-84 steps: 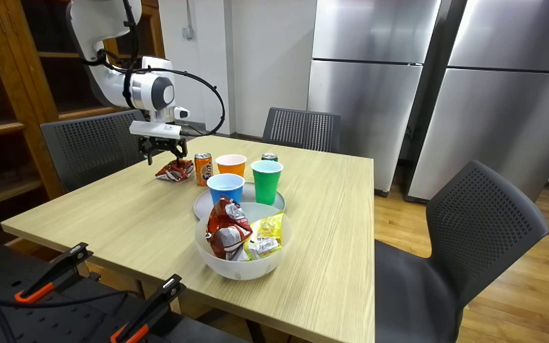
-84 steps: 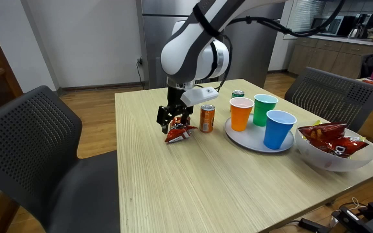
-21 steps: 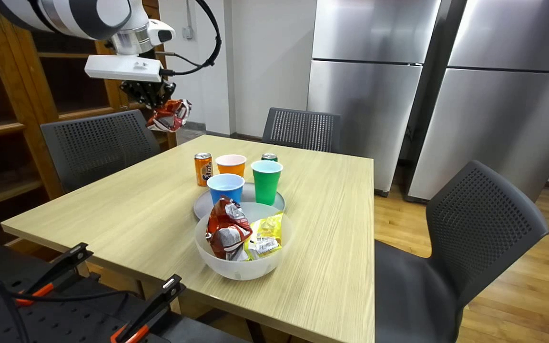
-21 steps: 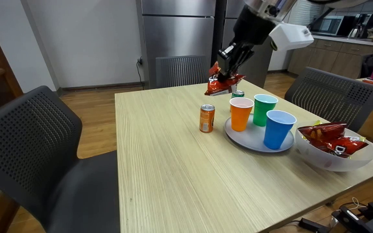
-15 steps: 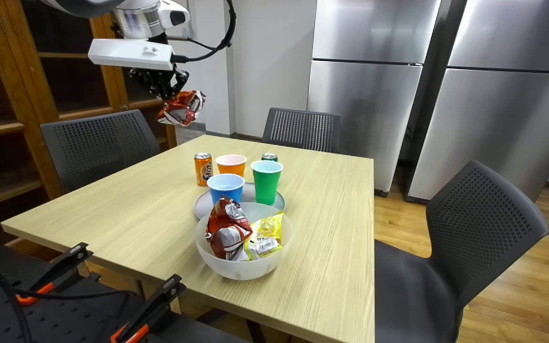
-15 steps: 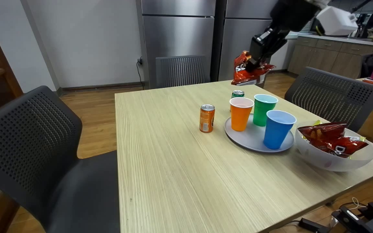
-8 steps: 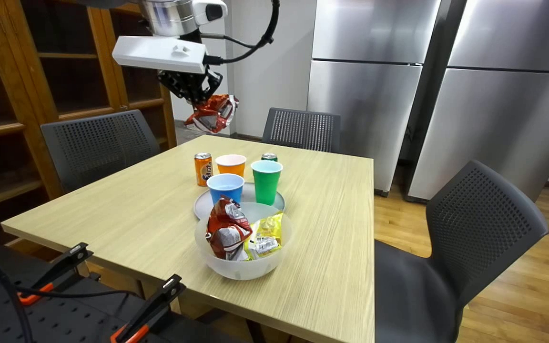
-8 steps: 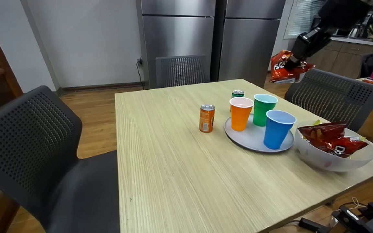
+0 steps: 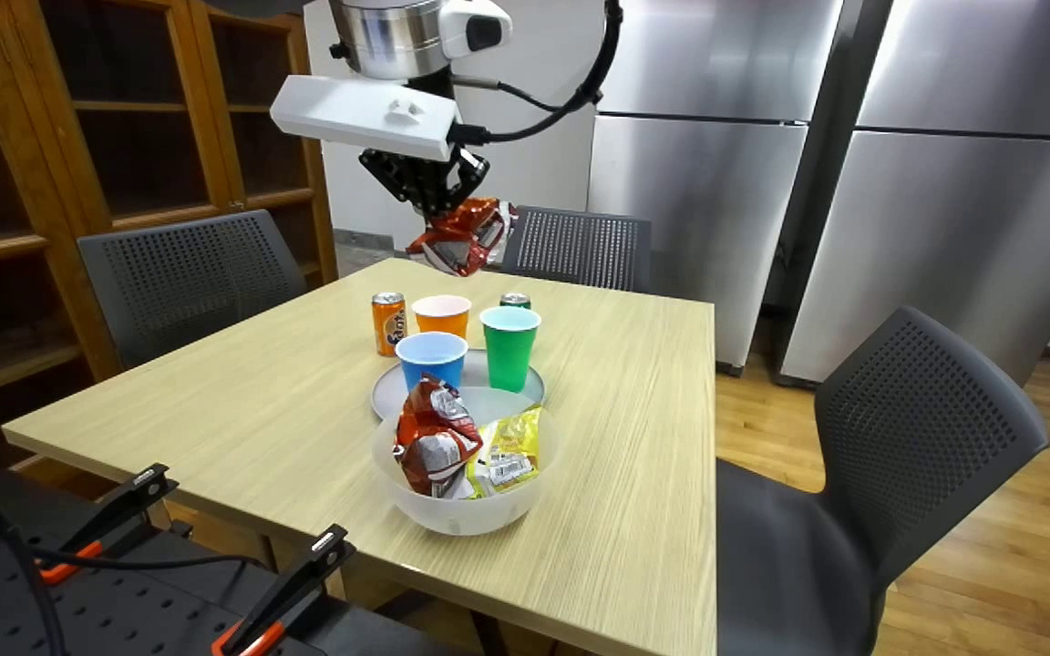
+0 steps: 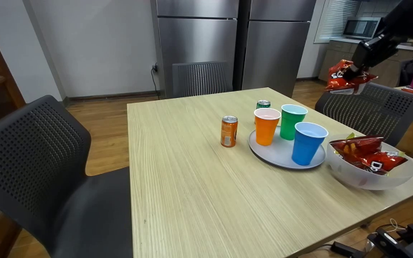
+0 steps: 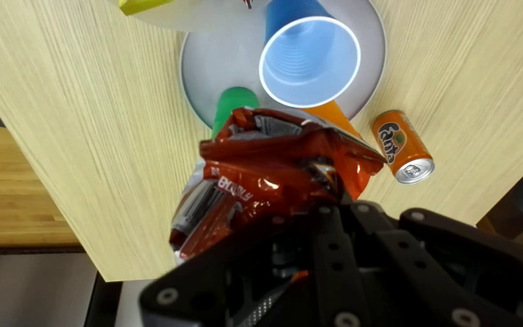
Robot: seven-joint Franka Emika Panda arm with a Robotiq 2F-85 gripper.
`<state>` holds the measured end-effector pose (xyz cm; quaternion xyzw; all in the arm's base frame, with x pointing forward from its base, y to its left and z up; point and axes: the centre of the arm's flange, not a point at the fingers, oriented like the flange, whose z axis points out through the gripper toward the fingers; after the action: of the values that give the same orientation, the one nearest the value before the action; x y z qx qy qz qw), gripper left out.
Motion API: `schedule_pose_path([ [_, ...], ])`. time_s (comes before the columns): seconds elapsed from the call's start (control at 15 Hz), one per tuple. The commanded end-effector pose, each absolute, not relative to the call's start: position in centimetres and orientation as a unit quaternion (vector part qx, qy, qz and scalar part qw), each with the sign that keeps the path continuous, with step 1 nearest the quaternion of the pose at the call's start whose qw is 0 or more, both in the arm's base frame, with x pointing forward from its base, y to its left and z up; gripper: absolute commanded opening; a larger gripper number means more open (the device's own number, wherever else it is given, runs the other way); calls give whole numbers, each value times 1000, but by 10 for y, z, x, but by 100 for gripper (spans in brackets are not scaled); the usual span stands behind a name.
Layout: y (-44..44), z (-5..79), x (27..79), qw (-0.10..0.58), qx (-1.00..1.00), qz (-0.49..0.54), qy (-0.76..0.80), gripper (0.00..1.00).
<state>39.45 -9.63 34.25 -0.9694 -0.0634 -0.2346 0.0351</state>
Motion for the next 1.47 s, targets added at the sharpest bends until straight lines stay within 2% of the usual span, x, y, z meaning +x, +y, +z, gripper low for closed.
schedule_pose_path([
  [0.0, -121, 332, 373, 53, -972, -227, -42, 0],
  [0.67, -155, 273, 362, 104, -983, -147, 37, 0],
  [1.4, -165, 237, 342, 119, -982, -103, 106, 0],
])
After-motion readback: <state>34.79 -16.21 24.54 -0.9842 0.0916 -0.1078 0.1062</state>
